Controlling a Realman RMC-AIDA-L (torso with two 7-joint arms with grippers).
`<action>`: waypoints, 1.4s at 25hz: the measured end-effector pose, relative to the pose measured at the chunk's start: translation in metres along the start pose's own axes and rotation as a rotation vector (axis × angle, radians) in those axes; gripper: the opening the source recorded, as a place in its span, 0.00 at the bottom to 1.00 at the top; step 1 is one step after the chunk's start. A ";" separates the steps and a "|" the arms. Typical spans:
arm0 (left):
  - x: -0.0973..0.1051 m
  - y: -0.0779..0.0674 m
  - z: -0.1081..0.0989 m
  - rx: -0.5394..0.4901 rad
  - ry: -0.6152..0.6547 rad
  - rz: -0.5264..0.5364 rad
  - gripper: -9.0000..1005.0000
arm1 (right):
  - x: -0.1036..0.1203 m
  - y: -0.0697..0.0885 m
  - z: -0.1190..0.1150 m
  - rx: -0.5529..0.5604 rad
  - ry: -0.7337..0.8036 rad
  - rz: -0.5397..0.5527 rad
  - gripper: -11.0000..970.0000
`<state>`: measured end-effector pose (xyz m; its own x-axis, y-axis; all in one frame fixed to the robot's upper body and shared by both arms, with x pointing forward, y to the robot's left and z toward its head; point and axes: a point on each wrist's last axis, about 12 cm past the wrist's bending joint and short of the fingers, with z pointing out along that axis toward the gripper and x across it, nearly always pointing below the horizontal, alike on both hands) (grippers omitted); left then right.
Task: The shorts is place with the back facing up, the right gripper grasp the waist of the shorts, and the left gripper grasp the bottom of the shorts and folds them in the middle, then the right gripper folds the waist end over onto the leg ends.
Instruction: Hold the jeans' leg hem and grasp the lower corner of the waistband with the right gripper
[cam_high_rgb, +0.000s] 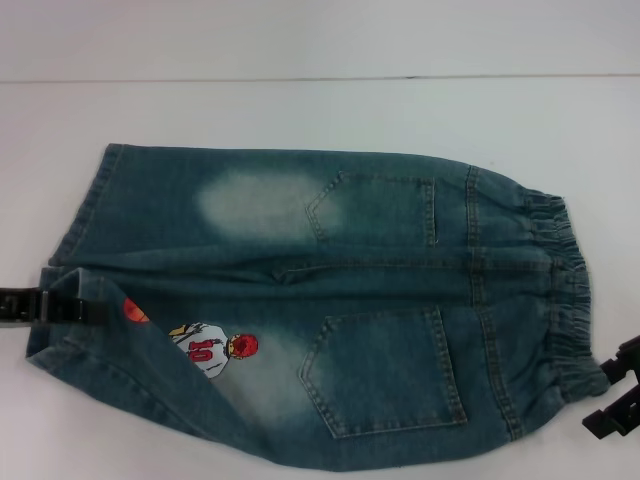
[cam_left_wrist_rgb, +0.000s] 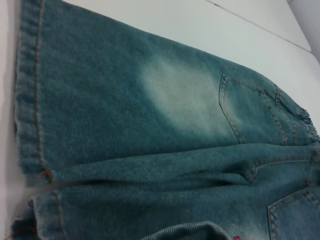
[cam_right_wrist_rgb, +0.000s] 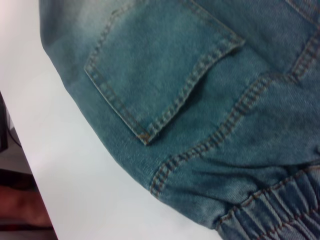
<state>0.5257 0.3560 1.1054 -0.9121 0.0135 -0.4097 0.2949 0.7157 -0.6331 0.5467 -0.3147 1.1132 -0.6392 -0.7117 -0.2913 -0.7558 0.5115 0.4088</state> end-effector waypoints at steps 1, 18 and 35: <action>0.000 0.000 0.001 0.002 0.001 0.000 0.03 | -0.001 0.000 0.000 -0.002 -0.006 -0.003 0.96; 0.001 0.001 0.003 0.004 0.002 0.002 0.03 | -0.011 0.003 -0.005 -0.017 -0.078 -0.049 0.96; 0.001 0.001 0.009 0.009 0.012 0.003 0.03 | -0.018 0.003 -0.005 -0.009 -0.068 -0.078 0.86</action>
<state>0.5278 0.3505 1.0988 -0.9147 0.0242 -0.4034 0.3000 0.7094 -0.6378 0.5563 -0.3030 1.1241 -0.5872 -0.7145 -0.3805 -0.8023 0.4513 0.3907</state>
